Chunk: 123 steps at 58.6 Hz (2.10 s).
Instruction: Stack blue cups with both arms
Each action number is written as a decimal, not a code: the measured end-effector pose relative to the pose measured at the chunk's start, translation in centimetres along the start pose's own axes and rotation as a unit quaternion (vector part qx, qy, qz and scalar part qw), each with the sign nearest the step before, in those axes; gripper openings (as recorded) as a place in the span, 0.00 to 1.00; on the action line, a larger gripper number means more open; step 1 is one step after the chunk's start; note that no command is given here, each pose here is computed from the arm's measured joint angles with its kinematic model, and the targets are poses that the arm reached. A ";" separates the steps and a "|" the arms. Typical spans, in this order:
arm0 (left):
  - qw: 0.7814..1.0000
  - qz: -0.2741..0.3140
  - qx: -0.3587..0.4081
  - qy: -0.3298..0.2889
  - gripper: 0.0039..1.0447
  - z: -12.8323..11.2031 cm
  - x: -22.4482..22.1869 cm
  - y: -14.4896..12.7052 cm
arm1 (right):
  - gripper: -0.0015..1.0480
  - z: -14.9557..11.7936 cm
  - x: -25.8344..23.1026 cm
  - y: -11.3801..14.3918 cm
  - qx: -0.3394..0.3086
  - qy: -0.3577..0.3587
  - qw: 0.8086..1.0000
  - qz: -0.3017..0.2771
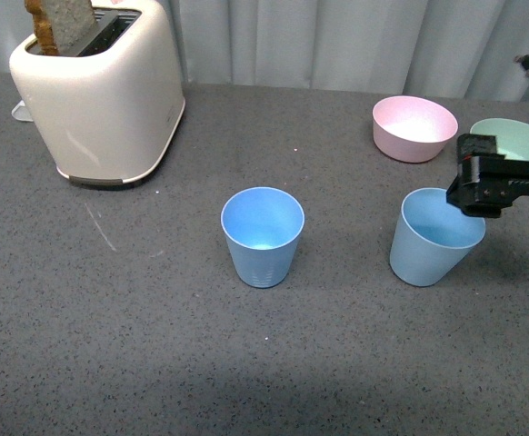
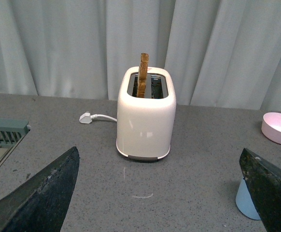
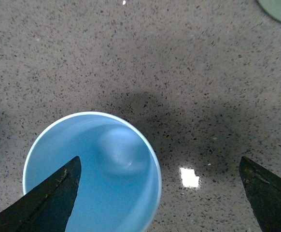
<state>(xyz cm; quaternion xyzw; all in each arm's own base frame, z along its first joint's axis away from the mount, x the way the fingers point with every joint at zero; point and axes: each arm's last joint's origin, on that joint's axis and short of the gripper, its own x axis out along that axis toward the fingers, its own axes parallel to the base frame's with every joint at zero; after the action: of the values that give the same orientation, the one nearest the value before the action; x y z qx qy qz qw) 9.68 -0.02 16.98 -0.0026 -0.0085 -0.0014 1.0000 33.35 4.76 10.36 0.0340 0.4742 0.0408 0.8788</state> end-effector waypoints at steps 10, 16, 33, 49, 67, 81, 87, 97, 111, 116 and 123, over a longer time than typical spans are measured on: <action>1.000 0.000 0.000 0.000 0.94 0.0 0.0 0.0 | 0.78 0.2 1.6 0.1 0.003 0.017 1.000 -0.008; 1.000 0.000 0.000 0.000 0.94 0.0 0.0 0.0 | 0.63 0.3 2.1 0.1 0.005 0.026 1.000 -0.010; 1.000 0.000 0.000 0.000 0.94 0.0 0.0 0.0 | 0.22 0.7 2.1 0.2 0.010 0.033 0.999 -0.008; 1.000 0.000 0.000 0.000 0.94 0.0 0.0 0.0 | 0.01 1.2 1.1 0.4 0.018 0.038 0.999 0.016; 1.000 0.000 0.000 0.000 0.94 0.0 0.0 0.0 | 0.01 4.3 -4.7 5.4 0.003 0.011 0.986 0.168; 1.000 0.000 0.000 0.000 0.94 0.0 0.0 0.0 | 0.01 3.4 -4.8 10.3 -0.046 0.028 0.980 0.194; 1.000 0.000 0.000 0.000 0.94 0.0 0.0 0.0 | 0.01 3.4 -4.4 11.0 -0.052 0.033 0.981 0.184; 1.000 0.000 0.000 0.000 0.94 0.0 0.0 0.0 | 0.01 3.5 -3.8 11.4 -0.053 0.038 0.981 0.182; 1.000 0.000 0.000 0.000 0.94 0.0 0.0 0.0 | 0.14 3.3 -3.4 11.9 -0.058 0.046 0.980 0.182; 1.000 0.000 0.000 0.000 0.94 0.0 0.0 0.0 | 0.29 3.4 -3.4 11.9 -0.057 0.040 0.981 0.182; 1.000 0.000 0.000 0.000 0.94 0.0 0.0 0.0 | 0.48 3.8 -3.7 11.6 -0.052 0.011 0.981 0.186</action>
<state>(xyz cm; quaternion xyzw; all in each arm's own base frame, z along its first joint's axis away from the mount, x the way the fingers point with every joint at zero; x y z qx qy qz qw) 9.68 -0.02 16.98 -0.0026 -0.0085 -0.0014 1.0000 34.09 15.86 16.65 0.0756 0.4668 0.2284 0.8510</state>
